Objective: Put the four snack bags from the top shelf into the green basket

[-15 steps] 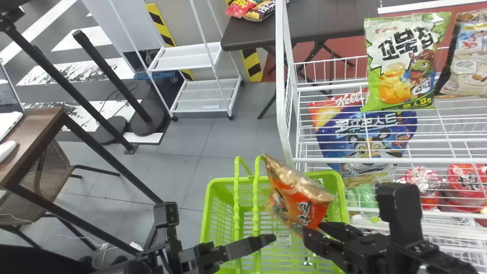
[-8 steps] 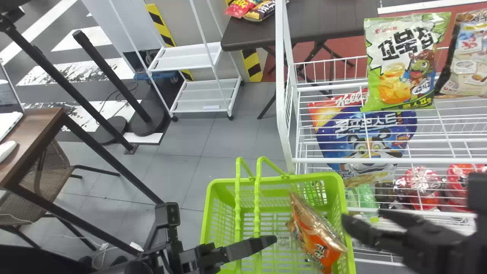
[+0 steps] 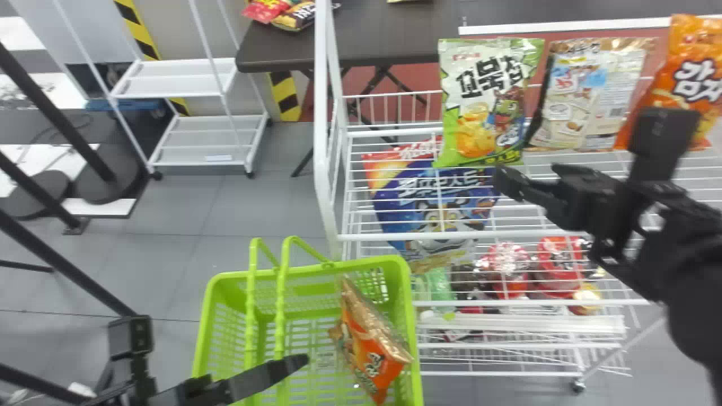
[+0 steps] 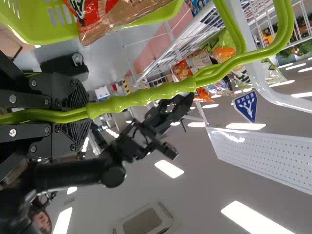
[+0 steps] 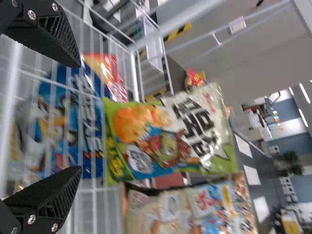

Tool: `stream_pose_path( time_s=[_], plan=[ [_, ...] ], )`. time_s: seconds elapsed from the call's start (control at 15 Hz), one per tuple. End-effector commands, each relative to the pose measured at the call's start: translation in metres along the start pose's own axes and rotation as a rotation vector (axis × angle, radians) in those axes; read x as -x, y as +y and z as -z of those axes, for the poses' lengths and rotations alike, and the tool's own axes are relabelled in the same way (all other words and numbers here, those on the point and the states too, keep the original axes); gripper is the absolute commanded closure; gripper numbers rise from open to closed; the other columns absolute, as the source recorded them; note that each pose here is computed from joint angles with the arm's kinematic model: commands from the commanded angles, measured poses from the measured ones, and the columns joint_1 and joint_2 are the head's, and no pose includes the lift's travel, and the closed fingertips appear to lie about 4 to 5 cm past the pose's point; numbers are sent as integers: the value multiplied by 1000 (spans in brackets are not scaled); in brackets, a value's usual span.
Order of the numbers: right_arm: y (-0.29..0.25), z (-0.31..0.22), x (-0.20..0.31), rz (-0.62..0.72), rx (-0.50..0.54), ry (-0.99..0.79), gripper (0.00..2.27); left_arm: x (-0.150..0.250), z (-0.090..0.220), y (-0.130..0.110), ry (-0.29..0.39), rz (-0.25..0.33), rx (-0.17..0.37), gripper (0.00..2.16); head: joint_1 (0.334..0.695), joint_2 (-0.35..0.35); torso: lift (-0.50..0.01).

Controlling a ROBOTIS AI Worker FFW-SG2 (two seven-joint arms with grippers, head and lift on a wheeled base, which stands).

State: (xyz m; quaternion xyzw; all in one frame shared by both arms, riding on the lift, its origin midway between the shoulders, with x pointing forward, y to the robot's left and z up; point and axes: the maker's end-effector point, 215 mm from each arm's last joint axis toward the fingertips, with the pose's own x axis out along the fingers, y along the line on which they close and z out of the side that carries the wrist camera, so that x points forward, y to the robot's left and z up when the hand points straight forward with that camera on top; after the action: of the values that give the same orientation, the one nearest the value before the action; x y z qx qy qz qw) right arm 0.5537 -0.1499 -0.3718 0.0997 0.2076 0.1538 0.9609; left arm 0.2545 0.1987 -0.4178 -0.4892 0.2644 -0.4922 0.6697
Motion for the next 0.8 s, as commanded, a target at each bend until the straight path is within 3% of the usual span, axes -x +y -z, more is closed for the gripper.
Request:
stream_pose_path(
  time_s=[0.0,0.27,0.33,0.53,0.67,0.73],
  plan=[
    [-18,-39,-43,31,53,-86,63,3,0,-1,-5,6,2,2145,695,70,0],
    [-22,-37,-103,46,106,-29,70,6,1,-1,-11,1,5,2145,695,61,0],
    [-24,-37,-112,47,112,-21,208,5,1,-1,-12,1,7,2145,695,66,0],
    [-19,-23,-125,18,108,25,896,8,1,0,-16,-3,9,2145,695,80,0],
    [-19,-21,-127,18,111,42,1963,9,2,1,-18,-5,11,2145,695,92,0],
    [-21,-16,-127,26,114,59,2186,9,2,1,-18,-5,11,2145,695,94,0]
  ],
)
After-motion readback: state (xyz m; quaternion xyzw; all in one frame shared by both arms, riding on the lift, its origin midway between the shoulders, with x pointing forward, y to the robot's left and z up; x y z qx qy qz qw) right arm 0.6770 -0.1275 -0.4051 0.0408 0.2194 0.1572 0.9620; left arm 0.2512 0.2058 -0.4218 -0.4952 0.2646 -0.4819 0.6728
